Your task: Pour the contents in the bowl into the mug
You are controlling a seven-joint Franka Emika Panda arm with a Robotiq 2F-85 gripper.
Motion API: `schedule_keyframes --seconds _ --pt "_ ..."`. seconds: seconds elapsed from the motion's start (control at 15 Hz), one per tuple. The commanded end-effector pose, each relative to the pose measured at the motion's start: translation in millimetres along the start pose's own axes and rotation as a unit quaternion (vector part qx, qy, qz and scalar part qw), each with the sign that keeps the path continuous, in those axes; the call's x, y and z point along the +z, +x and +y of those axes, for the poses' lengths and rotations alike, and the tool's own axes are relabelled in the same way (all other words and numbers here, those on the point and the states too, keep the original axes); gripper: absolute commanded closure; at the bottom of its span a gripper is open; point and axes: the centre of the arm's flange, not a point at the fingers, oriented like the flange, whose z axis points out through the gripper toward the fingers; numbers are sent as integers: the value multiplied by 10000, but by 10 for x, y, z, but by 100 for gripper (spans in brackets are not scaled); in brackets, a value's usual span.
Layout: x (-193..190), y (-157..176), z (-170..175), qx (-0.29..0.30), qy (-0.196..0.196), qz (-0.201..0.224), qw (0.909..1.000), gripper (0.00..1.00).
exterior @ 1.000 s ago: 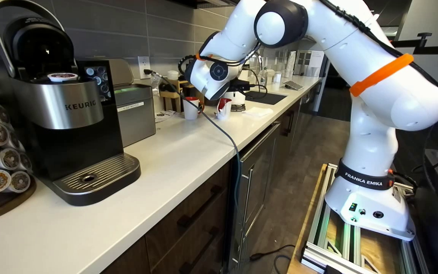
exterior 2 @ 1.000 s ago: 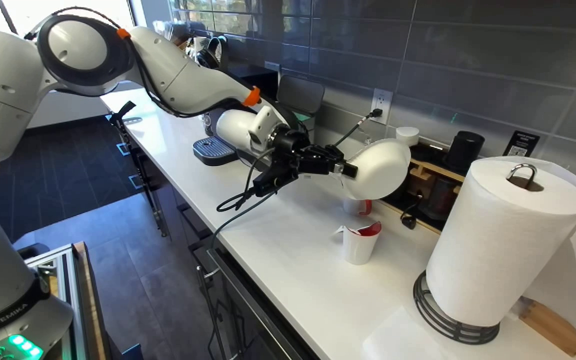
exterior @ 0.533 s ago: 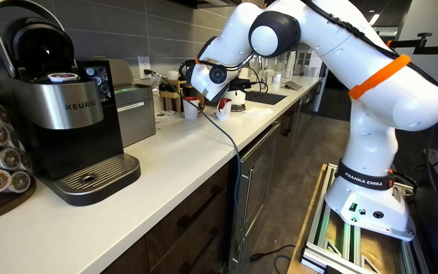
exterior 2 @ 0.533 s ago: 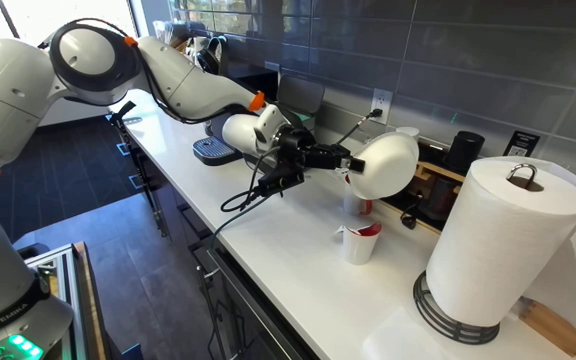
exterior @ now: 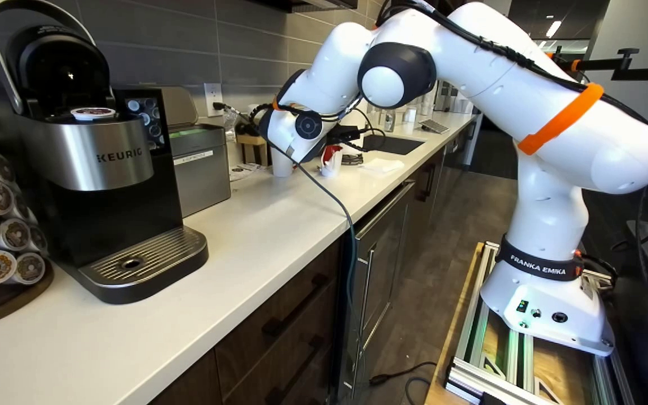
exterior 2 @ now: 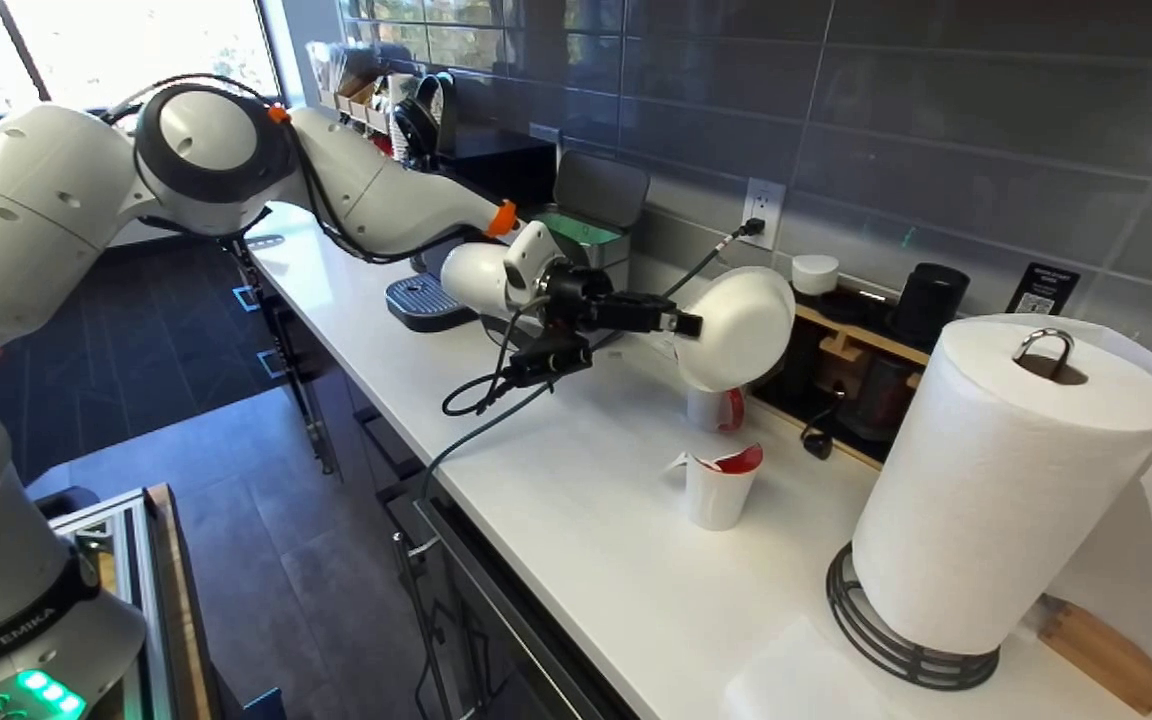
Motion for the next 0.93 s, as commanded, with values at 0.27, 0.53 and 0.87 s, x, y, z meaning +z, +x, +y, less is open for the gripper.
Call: schedule_keyframes --seconds 0.27,0.53,0.87 --pt "-111 -39 -90 25 -25 -230 9997 97" --pt "-91 -36 -82 29 -48 -245 9997 99" --pt "115 124 267 245 -655 260 9972 99"
